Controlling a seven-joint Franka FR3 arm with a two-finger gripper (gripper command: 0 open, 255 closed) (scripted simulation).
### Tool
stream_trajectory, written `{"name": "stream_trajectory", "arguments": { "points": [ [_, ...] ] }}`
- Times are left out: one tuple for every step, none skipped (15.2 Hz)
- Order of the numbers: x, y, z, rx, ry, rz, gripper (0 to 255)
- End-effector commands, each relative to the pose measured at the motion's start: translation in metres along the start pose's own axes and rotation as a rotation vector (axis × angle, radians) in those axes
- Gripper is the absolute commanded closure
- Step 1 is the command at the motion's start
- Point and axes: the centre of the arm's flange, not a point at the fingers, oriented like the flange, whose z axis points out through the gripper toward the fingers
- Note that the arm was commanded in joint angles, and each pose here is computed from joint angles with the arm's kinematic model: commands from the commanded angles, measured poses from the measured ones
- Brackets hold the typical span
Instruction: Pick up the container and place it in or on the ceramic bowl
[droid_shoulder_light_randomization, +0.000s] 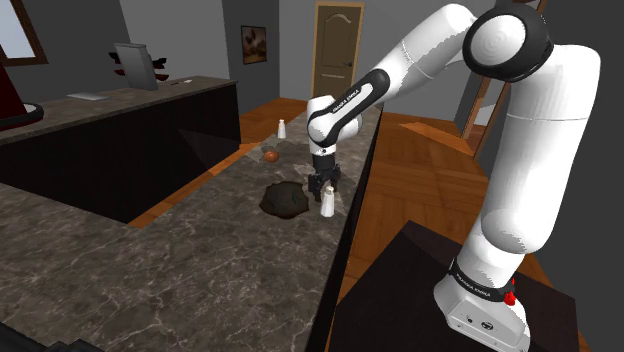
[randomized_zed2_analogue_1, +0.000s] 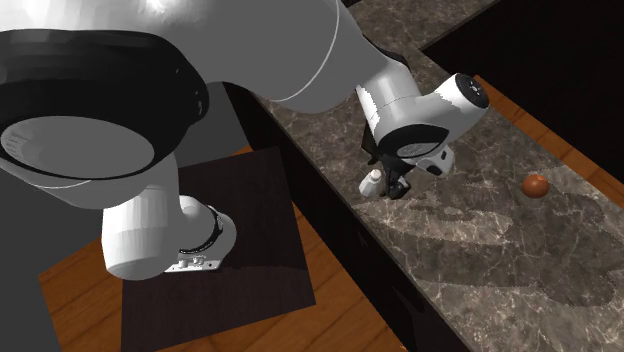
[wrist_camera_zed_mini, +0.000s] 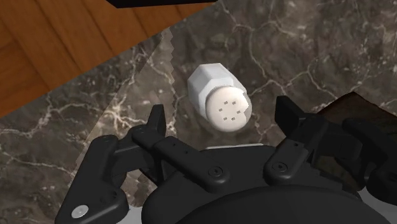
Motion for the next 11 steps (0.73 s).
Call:
{"name": "stream_trajectory", "arguments": {
  "points": [
    [0.0002,0.0,0.0013,0.0,0.0,0.0,0],
    [0.0002,0.0,0.0013,0.0,0.0,0.0,0],
    [0.0002,0.0,0.0013,0.0,0.0,0.0,0],
    [0.0002,0.0,0.0013,0.0,0.0,0.0,0],
    [0.0002,0.0,0.0013,0.0,0.0,0.0,0],
    [0.0002,0.0,0.0013,0.0,0.0,0.0,255],
    [0.0002,0.0,0.0013,0.0,0.0,0.0,255],
    [0.0002,0.0,0.0013,0.0,0.0,0.0,255],
    [0.0001,0.0,0.0012,0.0,0.0,0.0,255],
    [0.0,0.0,0.0013,0.0,0.0,0.0,255],
    [0.0002,0.0001,0.0011,0.0,0.0,0.0,255]
  ]
}}
